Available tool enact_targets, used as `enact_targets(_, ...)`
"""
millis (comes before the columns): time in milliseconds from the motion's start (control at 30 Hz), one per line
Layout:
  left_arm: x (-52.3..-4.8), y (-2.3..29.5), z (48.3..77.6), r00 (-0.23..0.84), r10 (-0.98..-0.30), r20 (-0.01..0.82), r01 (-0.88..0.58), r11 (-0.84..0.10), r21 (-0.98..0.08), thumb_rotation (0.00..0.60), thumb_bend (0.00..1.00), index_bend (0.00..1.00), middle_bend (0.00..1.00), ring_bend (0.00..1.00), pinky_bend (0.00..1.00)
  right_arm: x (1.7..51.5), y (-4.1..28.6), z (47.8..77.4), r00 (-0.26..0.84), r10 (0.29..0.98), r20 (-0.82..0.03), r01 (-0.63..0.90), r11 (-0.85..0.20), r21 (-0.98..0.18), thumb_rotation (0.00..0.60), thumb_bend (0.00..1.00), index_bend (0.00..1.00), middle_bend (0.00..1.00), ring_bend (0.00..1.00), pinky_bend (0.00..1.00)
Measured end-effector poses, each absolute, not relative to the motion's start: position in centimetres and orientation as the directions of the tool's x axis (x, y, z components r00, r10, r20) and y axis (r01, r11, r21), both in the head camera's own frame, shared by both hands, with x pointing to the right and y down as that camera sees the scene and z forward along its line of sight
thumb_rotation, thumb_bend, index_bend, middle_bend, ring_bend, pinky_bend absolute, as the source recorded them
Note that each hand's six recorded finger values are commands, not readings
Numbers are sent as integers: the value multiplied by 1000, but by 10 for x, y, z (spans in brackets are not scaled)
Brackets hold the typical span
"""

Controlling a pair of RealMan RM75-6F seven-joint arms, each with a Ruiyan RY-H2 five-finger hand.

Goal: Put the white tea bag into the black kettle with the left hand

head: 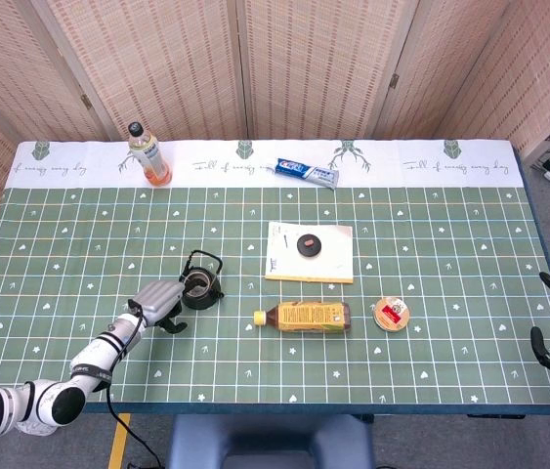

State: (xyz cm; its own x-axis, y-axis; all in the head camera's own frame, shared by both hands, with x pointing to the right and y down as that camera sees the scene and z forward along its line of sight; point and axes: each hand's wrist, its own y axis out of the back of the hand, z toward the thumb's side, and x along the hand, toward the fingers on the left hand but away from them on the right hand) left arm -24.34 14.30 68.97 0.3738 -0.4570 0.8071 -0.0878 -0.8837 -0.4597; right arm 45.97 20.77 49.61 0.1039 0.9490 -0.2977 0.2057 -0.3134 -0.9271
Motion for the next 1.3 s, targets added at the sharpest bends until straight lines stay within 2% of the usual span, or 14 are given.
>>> enact_targets(233, -244, 134, 661, 384, -500, 776, -109, -859, -500, 600, 280, 125, 1000, 1000, 1000, 457, 209, 497, 117, 947, -300, 202, -318, -926, 600, 542, 0, 0, 0, 0)
enact_targets(467, -273, 124, 605, 359, -616, 701, -189, -784, -591, 600, 280, 77, 995, 1000, 1000, 461, 209, 491, 106, 953, -285, 204, -302, -931, 600, 541, 0, 0, 0, 0)
enact_targets(567, -297, 129, 583, 332, -644, 689, -226, -764, -605, 600, 280, 49, 898, 939, 978, 461, 209, 490, 102, 954, -280, 196, -296, -935, 600, 542, 0, 0, 0, 0)
enact_targets(600, -305, 131, 577, 324, -656, 682, -227, -753, -617, 600, 280, 49, 842, 884, 941, 462, 209, 490, 100, 955, -280, 193, -294, -936, 600, 541, 0, 0, 0, 0)
enact_targets(633, -312, 134, 572, 317, -670, 671, -223, -740, -634, 600, 280, 49, 756, 792, 862, 462, 209, 490, 96, 956, -279, 189, -292, -937, 600, 541, 0, 0, 0, 0)
enact_targets(733, -335, 141, 557, 297, -738, 606, -175, -666, -725, 600, 280, 60, 622, 613, 695, 464, 208, 491, 75, 961, -267, 160, -276, -948, 600, 541, 0, 0, 0, 0)
enact_targets(867, -374, 159, 540, 209, -855, 475, -68, -497, -865, 600, 280, 113, 581, 560, 649, 466, 206, 496, 29, 968, -249, 84, -251, -964, 600, 541, 0, 0, 0, 0)
enact_targets(967, -402, 187, 532, 146, -906, 397, -2, -401, -916, 600, 280, 115, 499, 442, 541, 465, 206, 502, 1, 969, -249, 53, -248, -967, 600, 541, 0, 0, 0, 0)
enact_targets(1067, -423, 215, 532, 109, -928, 356, 38, -354, -934, 600, 278, 134, 428, 327, 376, 463, 206, 507, -3, 964, -266, 57, -266, -962, 600, 541, 0, 0, 0, 0)
enact_targets(1167, -431, 236, 542, 101, -927, 361, 33, -360, -933, 600, 276, 153, 400, 287, 326, 460, 207, 515, 1, 957, -290, 44, -290, -956, 600, 542, 0, 0, 0, 0)
enact_targets(1200, -430, 238, 543, 112, -925, 363, 23, -362, -932, 600, 276, 151, 382, 261, 300, 458, 208, 518, 4, 953, -302, 36, -302, -953, 600, 542, 0, 0, 0, 0)
enact_targets(1267, -428, 241, 546, 130, -919, 371, 11, -373, -928, 600, 269, 147, 297, 163, 169, 454, 211, 525, 12, 943, -334, 31, -334, -942, 600, 541, 0, 0, 0, 0)
enact_targets(1300, -429, 242, 548, 130, -917, 378, 12, -380, -925, 600, 266, 145, 276, 143, 136, 451, 212, 526, 17, 939, -343, 36, -343, -939, 600, 541, 0, 0, 0, 0)
